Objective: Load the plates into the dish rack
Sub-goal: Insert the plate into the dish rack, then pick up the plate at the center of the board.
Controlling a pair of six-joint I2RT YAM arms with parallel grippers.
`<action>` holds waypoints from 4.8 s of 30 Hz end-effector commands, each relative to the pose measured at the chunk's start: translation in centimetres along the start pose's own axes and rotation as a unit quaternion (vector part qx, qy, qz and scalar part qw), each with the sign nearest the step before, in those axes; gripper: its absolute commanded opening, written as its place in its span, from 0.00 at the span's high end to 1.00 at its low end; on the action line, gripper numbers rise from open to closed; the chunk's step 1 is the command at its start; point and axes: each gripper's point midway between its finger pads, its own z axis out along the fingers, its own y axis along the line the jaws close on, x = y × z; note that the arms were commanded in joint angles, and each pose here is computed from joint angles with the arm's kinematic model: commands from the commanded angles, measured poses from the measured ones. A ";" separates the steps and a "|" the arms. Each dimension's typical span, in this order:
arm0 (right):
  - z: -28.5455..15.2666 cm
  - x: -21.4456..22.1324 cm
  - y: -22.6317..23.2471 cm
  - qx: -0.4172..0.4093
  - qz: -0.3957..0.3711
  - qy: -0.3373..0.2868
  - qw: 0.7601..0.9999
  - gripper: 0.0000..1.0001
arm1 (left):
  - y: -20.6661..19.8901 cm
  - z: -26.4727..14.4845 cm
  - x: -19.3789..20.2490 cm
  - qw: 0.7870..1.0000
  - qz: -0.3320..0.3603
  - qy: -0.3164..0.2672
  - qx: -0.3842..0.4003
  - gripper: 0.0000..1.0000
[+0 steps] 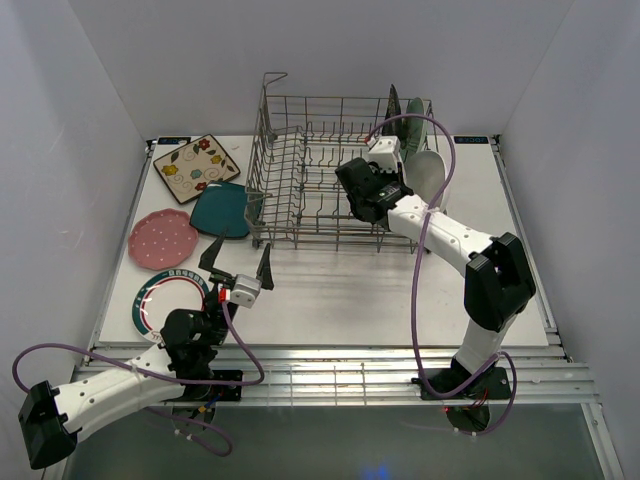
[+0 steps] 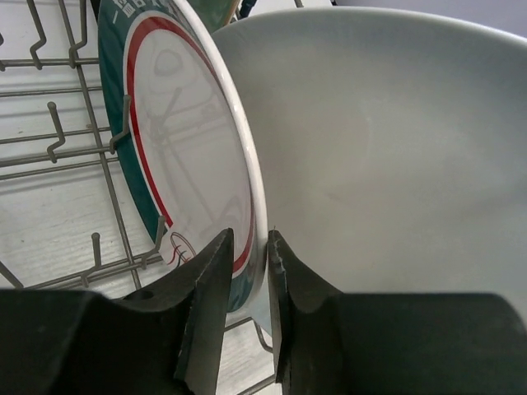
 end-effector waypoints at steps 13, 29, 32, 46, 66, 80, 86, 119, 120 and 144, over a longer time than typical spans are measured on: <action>-4.4 -4.6 -4.5 -0.034 0.096 -0.032 0.994 0.51 | 1.6 0.6 -0.3 0.999 -0.014 0.014 -0.044 0.02; -11.4 -6.6 -2.5 -0.285 0.109 -0.084 0.949 0.24 | 5.8 5.9 1.6 0.989 -0.080 0.112 -0.048 0.02; -11.9 -5.7 -1.7 -0.297 0.080 -0.075 0.949 0.17 | 6.5 6.6 2.4 0.987 -0.096 0.127 -0.038 0.02; -13.0 -1.8 1.7 -0.368 0.024 -0.063 0.927 0.36 | 6.9 9.0 7.1 0.959 -0.179 0.216 0.045 0.02; -11.1 1.8 2.5 -0.339 0.016 -0.039 0.940 0.52 | 7.2 12.6 10.8 0.931 -0.205 0.298 0.043 0.02; -9.3 2.5 1.8 -0.285 0.035 -0.041 0.957 0.78 | 6.6 11.9 11.2 0.924 -0.221 0.309 0.045 0.02; -8.7 2.1 1.2 -0.274 0.044 -0.041 0.960 0.82 | 7.1 11.2 10.0 0.929 -0.216 0.299 0.038 0.02; -11.1 0.4 -1.4 -0.341 0.089 -0.053 0.934 0.38 | 10.1 5.6 14.5 0.916 -0.164 0.362 -0.059 0.02; -11.6 0.5 -1.3 -0.350 0.089 -0.054 0.931 0.38 | 10.8 5.4 15.0 0.912 -0.171 0.366 -0.068 0.02; -17.2 0.4 -1.9 -0.478 0.123 -0.089 0.865 0.24 | 11.1 0.9 22.1 0.829 -0.347 0.439 0.006 0.02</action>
